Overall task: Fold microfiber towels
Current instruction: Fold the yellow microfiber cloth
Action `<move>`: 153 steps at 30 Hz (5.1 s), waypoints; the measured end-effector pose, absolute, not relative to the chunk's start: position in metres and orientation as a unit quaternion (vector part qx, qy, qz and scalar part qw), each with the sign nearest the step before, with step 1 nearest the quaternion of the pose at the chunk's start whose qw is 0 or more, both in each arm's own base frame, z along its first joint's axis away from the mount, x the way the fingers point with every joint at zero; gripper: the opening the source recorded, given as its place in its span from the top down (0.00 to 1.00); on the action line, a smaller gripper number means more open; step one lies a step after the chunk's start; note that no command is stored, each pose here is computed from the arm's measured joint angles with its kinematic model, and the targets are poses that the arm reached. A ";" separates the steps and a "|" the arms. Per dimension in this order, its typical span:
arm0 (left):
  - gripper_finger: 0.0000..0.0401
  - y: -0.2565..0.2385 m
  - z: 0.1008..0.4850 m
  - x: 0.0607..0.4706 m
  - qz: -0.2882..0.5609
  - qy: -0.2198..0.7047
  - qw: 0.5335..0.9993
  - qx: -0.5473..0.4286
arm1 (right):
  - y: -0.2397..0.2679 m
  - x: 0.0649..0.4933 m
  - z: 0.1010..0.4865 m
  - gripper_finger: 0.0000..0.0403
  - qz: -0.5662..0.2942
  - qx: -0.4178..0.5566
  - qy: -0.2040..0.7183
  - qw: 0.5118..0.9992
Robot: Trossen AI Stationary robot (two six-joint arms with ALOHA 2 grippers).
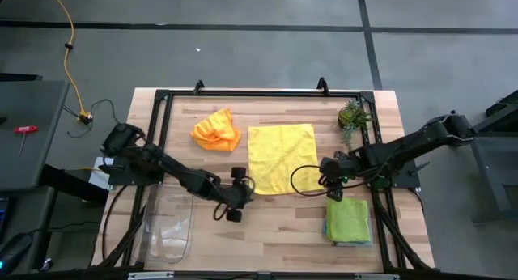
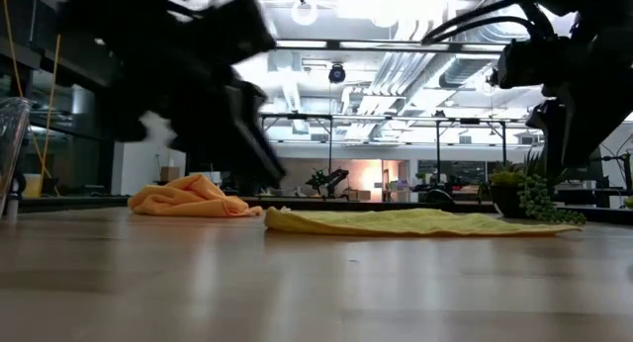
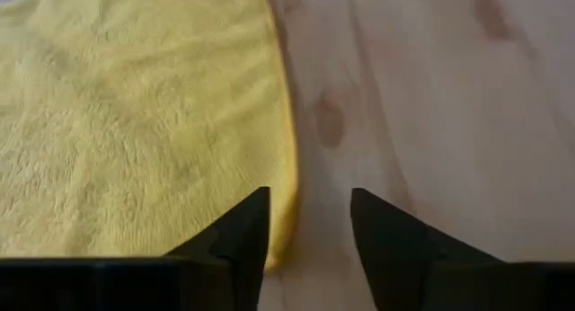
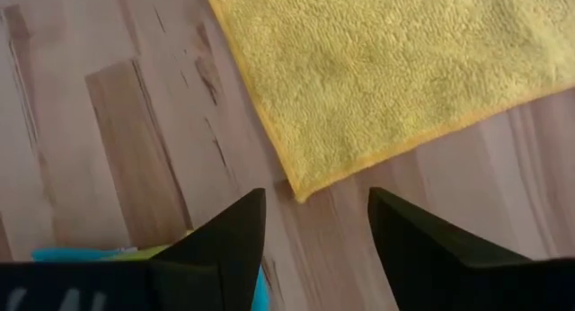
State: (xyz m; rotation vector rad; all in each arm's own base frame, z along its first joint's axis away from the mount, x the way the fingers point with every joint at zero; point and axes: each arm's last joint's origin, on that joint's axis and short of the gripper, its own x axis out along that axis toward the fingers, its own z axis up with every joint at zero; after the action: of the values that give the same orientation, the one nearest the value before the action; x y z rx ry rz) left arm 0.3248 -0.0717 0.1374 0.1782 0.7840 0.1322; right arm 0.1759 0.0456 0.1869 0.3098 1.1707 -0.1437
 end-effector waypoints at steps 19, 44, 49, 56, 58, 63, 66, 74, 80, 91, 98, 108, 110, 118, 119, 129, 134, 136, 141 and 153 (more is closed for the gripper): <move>0.60 -0.045 0.117 0.335 0.056 0.446 0.893 -0.005 | 0.045 0.174 0.186 0.53 -0.077 0.150 0.555 0.814; 0.99 -0.045 0.116 0.334 0.058 0.448 0.892 -0.003 | 0.052 0.198 0.148 0.53 0.008 -0.003 0.611 0.792; 1.00 -0.045 0.116 0.334 0.059 0.449 0.892 -0.005 | 0.053 0.204 0.135 0.55 0.009 -0.012 0.626 0.779; 1.00 -0.045 0.117 0.334 0.064 0.448 0.892 -0.015 | 0.057 0.204 0.133 0.62 0.017 -0.031 0.628 0.778; 1.00 -0.045 0.117 0.334 0.065 0.448 0.892 -0.014 | 0.060 0.204 0.133 0.65 0.017 -0.039 0.626 0.778; 1.00 -0.045 0.117 0.334 0.065 0.448 0.892 -0.014 | 0.064 0.202 0.133 0.75 0.003 -0.031 0.625 0.780; 1.00 -0.045 0.117 0.334 0.065 0.448 0.892 -0.014 | 0.066 0.202 0.133 0.82 -0.006 -0.018 0.625 0.781; 1.00 -0.044 0.125 0.329 0.065 0.454 0.888 -0.014 | 0.063 0.198 0.138 0.99 -0.027 0.042 0.624 0.780; 1.00 -0.043 0.141 0.323 0.063 0.453 0.889 -0.017 | 0.057 0.198 0.149 0.99 0.006 0.123 0.619 0.776; 1.00 -0.005 0.181 0.316 0.099 0.404 0.906 -0.081 | 0.037 0.193 0.180 1.00 0.013 0.264 0.559 0.786; 1.00 0.040 0.184 0.313 0.156 0.394 0.901 -0.096 | 0.017 0.188 0.196 1.00 -0.046 0.307 0.508 0.804; 1.00 0.079 0.183 0.310 0.220 0.371 0.895 -0.109 | 0.000 0.183 0.196 1.00 -0.166 0.347 0.481 0.787; 1.00 0.084 0.184 0.310 0.230 0.360 0.897 -0.118 | -0.002 0.181 0.196 1.00 -0.187 0.354 0.481 0.780; 1.00 0.095 0.173 0.317 0.244 0.347 0.897 -0.127 | -0.006 0.178 0.194 1.00 -0.268 0.367 0.459 0.763; 1.00 0.096 0.169 0.318 0.245 0.348 0.896 -0.127 | -0.006 0.178 0.194 1.00 -0.273 0.369 0.457 0.762; 1.00 0.102 0.157 0.328 0.264 0.318 0.900 -0.139 | -0.008 0.180 0.184 1.00 -0.342 0.379 0.457 0.728; 1.00 0.110 0.158 0.326 0.278 0.312 0.898 -0.140 | -0.013 0.185 0.173 1.00 -0.381 0.369 0.463 0.710; 1.00 0.114 0.158 0.324 0.283 0.312 0.896 -0.137 | -0.016 0.187 0.170 1.00 -0.397 0.367 0.460 0.705; 1.00 0.124 0.158 0.321 0.297 0.310 0.892 -0.140 | -0.025 0.188 0.168 1.00 -0.422 0.370 0.446 0.697; 1.00 0.134 0.158 0.318 0.316 0.303 0.888 -0.140 | -0.043 0.185 0.168 1.00 -0.463 0.393 0.420 0.674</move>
State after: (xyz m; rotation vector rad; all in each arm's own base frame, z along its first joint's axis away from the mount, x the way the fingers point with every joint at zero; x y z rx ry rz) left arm 0.3179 0.1336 0.1581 -0.2915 0.6299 0.6571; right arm 0.1849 -0.0427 0.1684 0.8849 0.9457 -1.0421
